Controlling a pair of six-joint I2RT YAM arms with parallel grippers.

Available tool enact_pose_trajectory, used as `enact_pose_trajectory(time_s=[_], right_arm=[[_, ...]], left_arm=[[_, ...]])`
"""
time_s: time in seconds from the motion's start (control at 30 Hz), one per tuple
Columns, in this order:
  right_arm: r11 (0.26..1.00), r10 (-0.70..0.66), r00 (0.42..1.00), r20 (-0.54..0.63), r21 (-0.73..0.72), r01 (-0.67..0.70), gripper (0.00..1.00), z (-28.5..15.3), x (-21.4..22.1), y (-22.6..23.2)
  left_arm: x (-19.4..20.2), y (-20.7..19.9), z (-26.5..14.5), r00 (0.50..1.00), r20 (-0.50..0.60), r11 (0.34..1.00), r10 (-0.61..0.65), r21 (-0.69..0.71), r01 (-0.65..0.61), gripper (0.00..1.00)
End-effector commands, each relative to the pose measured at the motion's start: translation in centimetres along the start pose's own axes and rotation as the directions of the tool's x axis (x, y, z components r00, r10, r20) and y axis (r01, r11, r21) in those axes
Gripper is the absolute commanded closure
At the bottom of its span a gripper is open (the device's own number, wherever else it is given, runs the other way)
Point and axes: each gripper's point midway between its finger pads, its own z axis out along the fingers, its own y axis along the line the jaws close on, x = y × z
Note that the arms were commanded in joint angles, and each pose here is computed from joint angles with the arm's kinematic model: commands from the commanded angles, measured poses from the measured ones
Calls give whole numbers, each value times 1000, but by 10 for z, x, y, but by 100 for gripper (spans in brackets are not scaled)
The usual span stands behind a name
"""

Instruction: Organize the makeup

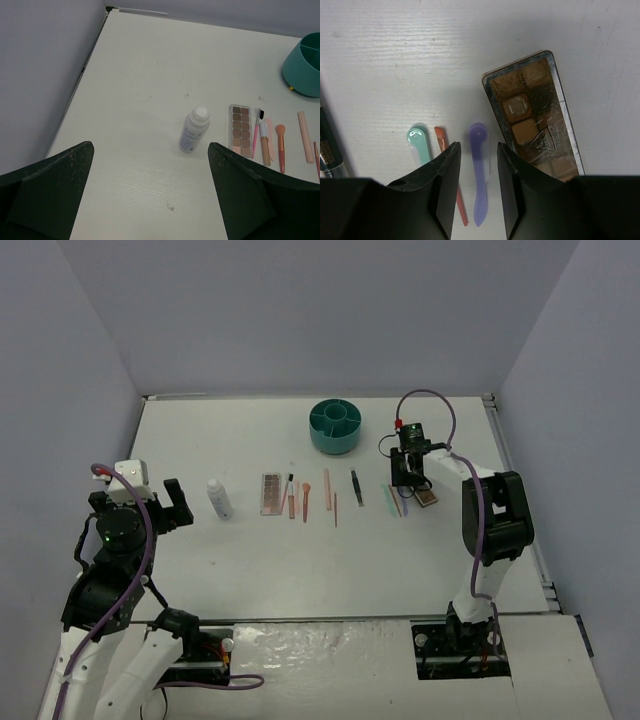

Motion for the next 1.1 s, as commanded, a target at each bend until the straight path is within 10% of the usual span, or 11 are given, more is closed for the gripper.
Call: enact_pose_trajectory(time_s=[0.0, 0.3, 0.57, 0.87, 1.07], right_arm=[[999, -11, 1000, 13, 39, 10, 68, 6, -2, -5], [1000, -10, 1000, -24, 16, 10, 73, 13, 11, -1], [1000, -16, 1000, 20, 13, 15, 100, 3, -6, -1], [998, -34, 946, 323, -30, 46, 100, -70, -110, 16], [983, 30, 770, 638, -158, 93, 100, -120, -190, 44]], left_arm=[[-18, -4, 4, 998, 52, 1000, -23, 9, 22, 3], [-16, -5, 5, 999, 47, 1000, -19, 10, 19, 3], [-17, -6, 7, 999, 46, 1000, -17, 16, 17, 3], [-15, -4, 9, 999, 36, 1000, -10, 2, 10, 3], [-13, -4, 12, 1000, 23, 1000, -9, -3, 9, 3]])
